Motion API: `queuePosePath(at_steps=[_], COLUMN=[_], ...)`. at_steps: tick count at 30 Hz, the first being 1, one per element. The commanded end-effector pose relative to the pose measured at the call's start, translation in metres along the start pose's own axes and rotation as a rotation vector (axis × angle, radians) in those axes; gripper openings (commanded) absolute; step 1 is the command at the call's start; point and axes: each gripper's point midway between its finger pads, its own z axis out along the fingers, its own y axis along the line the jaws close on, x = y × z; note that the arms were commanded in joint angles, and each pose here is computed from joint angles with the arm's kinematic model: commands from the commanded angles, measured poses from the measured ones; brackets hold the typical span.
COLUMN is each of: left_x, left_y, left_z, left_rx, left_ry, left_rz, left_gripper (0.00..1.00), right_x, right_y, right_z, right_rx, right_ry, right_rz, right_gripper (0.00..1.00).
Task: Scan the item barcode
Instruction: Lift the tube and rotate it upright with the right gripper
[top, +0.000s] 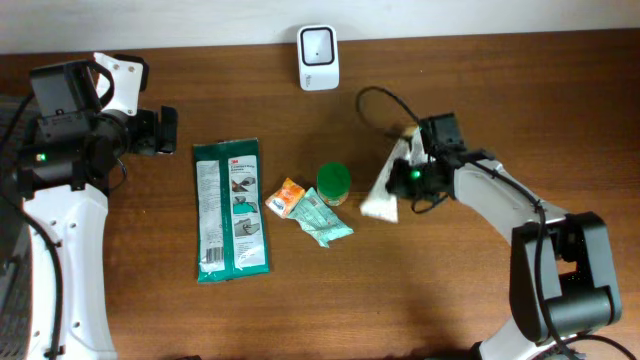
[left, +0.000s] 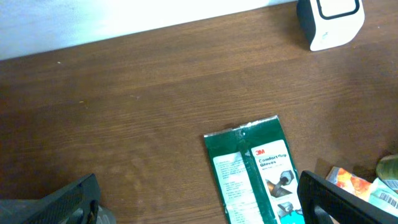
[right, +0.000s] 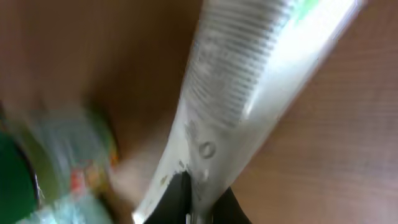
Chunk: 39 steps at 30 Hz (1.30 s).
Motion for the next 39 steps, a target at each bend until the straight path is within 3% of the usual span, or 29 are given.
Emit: queuePosePath(at_steps=[1,5,16,20,23,24,26,27,32,39], left_x=[-0.008,-0.008,-0.008,-0.008,-0.008,-0.008,-0.008,-0.008,-0.008,-0.008], left_y=[0.000,0.000,0.000,0.000,0.000,0.000,0.000,0.000,0.000,0.000], left_z=[-0.007,-0.007,-0.007,-0.007,-0.007,-0.007,-0.007,-0.007,-0.007,-0.007], left_rx=[0.003,0.003,0.003,0.004,0.003,0.003,0.003,0.003,0.003,0.003], left_ry=[-0.028,-0.028,-0.028,-0.028,-0.028,-0.028,-0.028,-0.028,-0.028,-0.028], left_rz=[0.014,0.013,0.014,0.014,0.014,0.014,0.014,0.014,0.014,0.014], left_gripper=[0.99,0.99,0.99,0.99,0.99,0.99,0.99,0.99,0.99,0.99], right_x=[0.045,0.061,0.063,0.063,0.063,0.065,0.065,0.064,0.041,0.024], right_y=[-0.003,-0.024,-0.022,-0.024,-0.028,-0.030,-0.030,-0.029,0.006,0.048], right_z=[0.000,-0.004,0.011,0.015,0.025,0.027,0.028,0.027,-0.011,-0.096], right_rx=[-0.029,0.060,0.017,0.020,0.024,0.026,0.030,0.024,-0.116,-0.144], right_ry=[0.181,0.257,0.275,0.269,0.273,0.283,0.283,0.282,0.228,0.079], right_rz=[-0.264,-0.334,-0.309,-0.285,-0.256,-0.249,-0.225,-0.219,-0.262,-0.340], right_gripper=[0.04,0.04,0.08,0.21,0.21,0.20,0.05,0.04,0.04,0.04])
